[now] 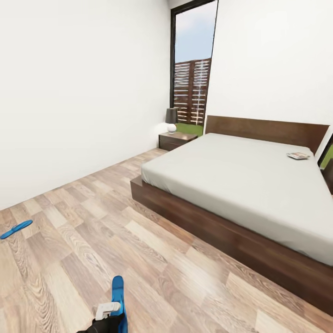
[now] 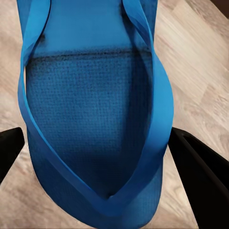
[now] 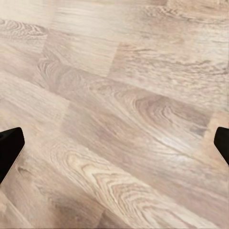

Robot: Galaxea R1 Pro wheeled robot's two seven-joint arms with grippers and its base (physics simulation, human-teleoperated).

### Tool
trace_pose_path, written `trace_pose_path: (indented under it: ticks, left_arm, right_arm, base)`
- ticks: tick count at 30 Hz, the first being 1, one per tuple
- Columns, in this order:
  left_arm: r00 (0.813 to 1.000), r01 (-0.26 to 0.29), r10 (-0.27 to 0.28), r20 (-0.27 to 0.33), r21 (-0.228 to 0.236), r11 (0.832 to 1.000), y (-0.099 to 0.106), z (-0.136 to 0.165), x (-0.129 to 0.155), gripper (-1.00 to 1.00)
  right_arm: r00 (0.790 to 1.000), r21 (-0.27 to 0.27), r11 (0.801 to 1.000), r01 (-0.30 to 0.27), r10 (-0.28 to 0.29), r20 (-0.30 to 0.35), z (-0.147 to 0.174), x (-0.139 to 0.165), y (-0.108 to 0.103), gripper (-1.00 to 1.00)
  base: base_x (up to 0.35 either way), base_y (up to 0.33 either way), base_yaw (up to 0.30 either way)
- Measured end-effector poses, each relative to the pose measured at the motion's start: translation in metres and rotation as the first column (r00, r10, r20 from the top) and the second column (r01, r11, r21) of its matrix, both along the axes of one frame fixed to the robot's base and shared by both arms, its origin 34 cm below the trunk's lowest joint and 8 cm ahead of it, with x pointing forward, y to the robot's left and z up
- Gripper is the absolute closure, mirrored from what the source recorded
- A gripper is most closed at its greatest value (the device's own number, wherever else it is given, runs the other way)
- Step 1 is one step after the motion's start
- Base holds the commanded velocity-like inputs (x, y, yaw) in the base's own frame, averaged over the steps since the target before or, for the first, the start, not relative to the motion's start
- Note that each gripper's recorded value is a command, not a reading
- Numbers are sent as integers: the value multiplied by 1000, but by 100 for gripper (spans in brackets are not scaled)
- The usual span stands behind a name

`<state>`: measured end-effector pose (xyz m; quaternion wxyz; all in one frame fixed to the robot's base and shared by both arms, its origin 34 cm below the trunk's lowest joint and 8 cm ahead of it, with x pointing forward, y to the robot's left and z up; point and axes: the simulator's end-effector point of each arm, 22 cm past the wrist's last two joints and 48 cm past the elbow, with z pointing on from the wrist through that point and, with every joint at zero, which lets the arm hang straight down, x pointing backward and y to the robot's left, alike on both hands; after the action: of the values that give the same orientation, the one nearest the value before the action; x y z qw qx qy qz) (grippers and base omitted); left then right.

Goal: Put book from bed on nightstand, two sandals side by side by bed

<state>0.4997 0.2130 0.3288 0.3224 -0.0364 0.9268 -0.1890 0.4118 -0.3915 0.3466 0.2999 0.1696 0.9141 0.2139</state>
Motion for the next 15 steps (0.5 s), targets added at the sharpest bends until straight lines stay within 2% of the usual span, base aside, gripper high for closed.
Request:
trace_pose_path:
  ticks: [5, 15]
  left_arm:
    - [1000, 0, 0, -1, 0, 1000, 0, 0, 0, 100]
    - [1000, 3, -3, -1, -2, 1000, -3, -1, -1, 100]
  right_arm:
    - [1000, 0, 1000, 0, 0, -1, 0, 0, 0, -100]
    - [1000, -2, 1000, 0, 0, -5, -2, -1, 1, -100]
  base:
    - [168, 0, 88]
    - [9, 0, 277]
